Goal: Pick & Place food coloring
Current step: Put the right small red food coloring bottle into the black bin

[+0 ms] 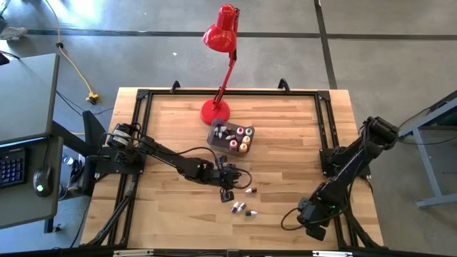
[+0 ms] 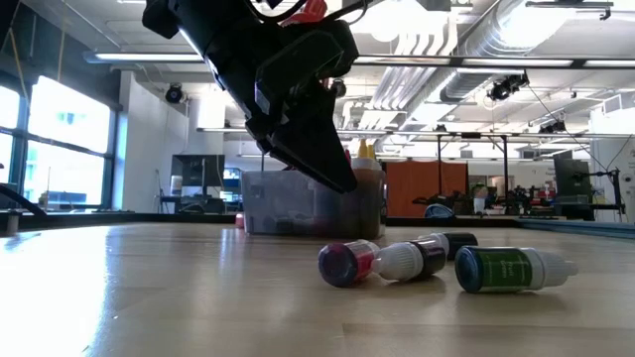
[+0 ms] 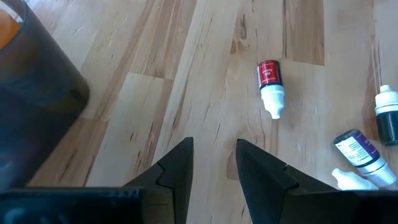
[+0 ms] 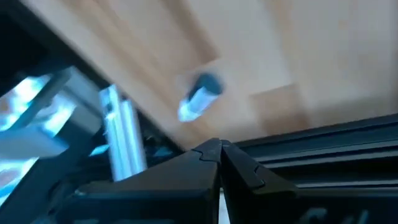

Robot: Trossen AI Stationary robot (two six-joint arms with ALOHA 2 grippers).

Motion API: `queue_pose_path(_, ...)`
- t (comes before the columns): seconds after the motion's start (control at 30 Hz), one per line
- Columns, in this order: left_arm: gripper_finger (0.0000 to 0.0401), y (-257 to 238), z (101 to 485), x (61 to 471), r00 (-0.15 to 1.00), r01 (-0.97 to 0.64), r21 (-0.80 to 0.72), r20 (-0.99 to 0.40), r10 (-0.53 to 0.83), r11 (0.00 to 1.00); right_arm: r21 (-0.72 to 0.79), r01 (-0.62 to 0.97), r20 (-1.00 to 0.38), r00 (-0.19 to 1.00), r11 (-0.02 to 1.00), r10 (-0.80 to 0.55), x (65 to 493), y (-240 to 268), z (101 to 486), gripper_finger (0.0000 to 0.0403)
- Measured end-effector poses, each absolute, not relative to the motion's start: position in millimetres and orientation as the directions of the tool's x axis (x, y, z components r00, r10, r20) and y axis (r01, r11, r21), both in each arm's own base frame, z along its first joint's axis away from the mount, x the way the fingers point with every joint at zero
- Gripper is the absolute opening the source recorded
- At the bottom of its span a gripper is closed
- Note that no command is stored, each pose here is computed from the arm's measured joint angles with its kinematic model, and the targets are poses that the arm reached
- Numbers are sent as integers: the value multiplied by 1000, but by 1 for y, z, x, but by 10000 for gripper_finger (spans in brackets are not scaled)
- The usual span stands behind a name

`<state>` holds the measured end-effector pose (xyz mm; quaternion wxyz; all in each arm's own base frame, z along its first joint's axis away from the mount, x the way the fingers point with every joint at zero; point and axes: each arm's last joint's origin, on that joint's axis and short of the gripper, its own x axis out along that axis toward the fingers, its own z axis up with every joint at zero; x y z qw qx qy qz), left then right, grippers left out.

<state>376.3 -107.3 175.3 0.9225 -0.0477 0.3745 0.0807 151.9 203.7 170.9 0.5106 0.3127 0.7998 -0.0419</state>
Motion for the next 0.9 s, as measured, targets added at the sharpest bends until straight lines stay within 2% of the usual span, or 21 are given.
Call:
queue_pose_path(0.13, 120, -107, 175, 376, 706, -184, -28, -699, 113, 982, 346, 536, -791, -273, 770, 547, 151, 213, 165, 0)
queue_pose_path(0.27, 120, -107, 175, 376, 706, -184, -28, -699, 113, 982, 335, 543, -760, -327, 770, 561, 145, 218, 154, 0)
queue_pose_path(0.4, 120, -107, 175, 376, 706, -184, -28, -699, 112, 982, 364, 540, -745, -321, 759, 585, 143, 224, 140, 0)
queue_pose_path(0.73, 120, -107, 175, 376, 707, -184, -29, -698, 112, 982, 378, 526, -752, -306, 762, 584, 149, 230, 117, 0)
queue_pose_path(0.9, 120, -107, 175, 376, 707, -185, -29, -698, 112, 982, 384, 497, -789, -261, 778, 556, 158, 224, 109, 0)
